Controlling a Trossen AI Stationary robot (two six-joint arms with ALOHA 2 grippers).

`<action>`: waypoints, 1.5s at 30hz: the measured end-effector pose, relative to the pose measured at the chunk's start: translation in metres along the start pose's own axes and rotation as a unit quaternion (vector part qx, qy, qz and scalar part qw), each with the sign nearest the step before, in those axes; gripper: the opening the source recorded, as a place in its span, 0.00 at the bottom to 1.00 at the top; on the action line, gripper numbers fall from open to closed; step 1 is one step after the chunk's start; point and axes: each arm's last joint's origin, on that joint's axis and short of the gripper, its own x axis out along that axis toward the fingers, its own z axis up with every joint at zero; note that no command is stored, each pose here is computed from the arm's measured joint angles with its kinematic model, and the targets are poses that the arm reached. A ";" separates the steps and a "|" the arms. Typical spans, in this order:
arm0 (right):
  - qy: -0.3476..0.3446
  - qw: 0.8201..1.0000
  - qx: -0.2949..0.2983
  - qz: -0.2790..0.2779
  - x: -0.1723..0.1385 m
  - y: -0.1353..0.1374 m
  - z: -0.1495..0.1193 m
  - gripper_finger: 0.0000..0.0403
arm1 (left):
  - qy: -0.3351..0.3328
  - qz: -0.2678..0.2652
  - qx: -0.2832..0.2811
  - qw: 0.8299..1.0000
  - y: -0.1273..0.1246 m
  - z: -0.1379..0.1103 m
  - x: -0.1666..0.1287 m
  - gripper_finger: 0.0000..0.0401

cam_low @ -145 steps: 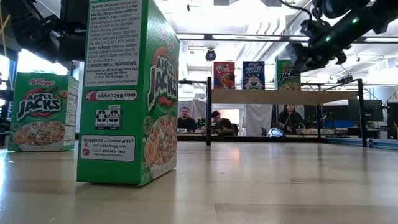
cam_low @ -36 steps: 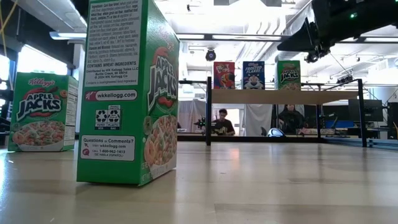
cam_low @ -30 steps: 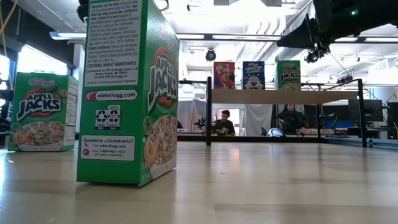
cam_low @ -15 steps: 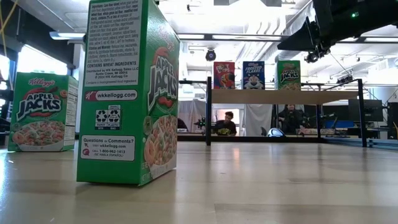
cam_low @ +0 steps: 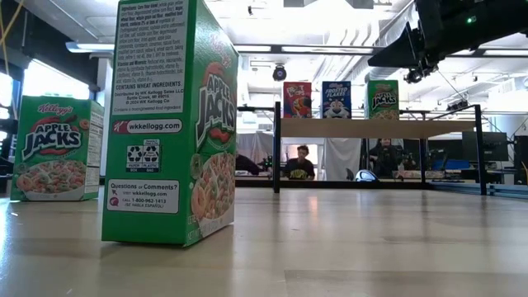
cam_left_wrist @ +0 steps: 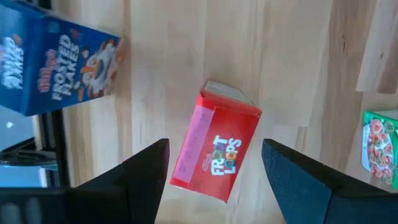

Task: Stack cereal on shelf
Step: Move the cereal box to the center of the table

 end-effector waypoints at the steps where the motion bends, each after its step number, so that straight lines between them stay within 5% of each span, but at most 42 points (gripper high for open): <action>1: 0.000 1.000 0.000 0.003 0.000 0.000 0.000 0.00 | 0.002 -0.004 0.003 1.000 0.000 0.001 0.001 0.62; 25: 0.000 1.000 0.000 0.007 0.000 0.000 0.000 0.00 | 0.060 -0.002 0.036 0.998 -0.003 -0.007 0.041 0.61; 45: 0.000 1.000 0.004 0.015 0.000 0.001 0.000 0.00 | 0.043 -0.027 0.039 0.998 -0.016 0.003 0.032 0.41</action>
